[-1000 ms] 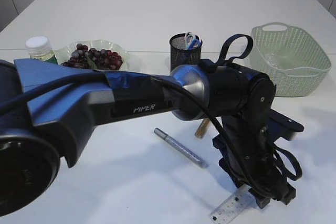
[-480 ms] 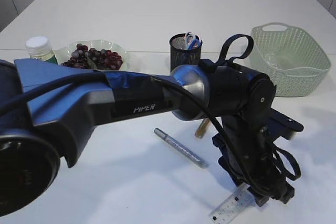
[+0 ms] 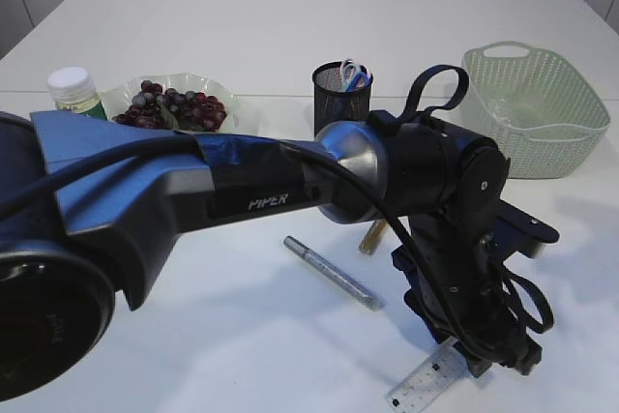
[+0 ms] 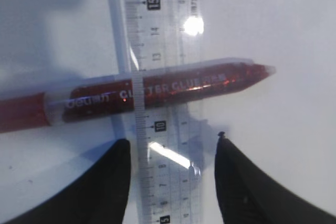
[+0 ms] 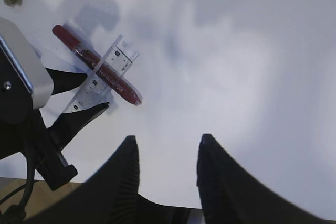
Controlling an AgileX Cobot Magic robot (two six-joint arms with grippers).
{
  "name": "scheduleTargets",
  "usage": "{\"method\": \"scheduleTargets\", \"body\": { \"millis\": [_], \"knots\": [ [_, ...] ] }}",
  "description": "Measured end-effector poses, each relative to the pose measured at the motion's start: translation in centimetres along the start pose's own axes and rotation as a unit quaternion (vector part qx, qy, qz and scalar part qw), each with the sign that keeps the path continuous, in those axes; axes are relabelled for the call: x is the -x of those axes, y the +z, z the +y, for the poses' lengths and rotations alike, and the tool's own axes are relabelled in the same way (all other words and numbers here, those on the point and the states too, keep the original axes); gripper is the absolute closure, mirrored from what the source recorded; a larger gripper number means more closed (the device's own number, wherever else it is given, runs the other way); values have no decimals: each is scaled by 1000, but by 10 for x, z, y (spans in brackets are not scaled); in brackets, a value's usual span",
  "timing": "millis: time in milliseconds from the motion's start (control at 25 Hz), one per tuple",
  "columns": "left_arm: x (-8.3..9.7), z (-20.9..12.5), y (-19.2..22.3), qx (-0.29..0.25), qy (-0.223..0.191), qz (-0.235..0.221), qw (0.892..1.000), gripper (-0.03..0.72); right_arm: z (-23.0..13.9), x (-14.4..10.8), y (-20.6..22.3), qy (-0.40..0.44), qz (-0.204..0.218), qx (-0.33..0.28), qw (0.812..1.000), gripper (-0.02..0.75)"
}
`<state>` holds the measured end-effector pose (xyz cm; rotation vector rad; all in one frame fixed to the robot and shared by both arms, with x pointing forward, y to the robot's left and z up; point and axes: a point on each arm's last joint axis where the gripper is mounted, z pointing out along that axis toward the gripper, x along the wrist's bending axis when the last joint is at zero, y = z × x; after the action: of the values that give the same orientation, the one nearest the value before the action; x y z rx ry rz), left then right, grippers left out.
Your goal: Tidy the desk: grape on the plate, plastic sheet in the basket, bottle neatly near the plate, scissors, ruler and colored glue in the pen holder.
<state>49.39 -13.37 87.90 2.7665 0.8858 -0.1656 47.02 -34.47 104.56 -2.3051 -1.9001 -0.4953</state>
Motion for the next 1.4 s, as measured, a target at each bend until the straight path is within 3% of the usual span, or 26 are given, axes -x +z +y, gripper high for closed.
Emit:
{"method": "scheduleTargets", "body": {
  "millis": [360, 920, 1400],
  "knots": [
    [-1, 0, 3, -2, 1, 2, 1000, 421, 0, 0, 0, -1, 0, 0, 1000, 428],
    [-1, -5, 1, -34, -7, 5, 999, 431, 0, 0, 0, -2, 1, 0, 1000, 428],
    [1, 5, -11, -25, -1, 7, 1000, 460, 0, 0, 0, -2, 1, 0, 1000, 428]
  ]
}}
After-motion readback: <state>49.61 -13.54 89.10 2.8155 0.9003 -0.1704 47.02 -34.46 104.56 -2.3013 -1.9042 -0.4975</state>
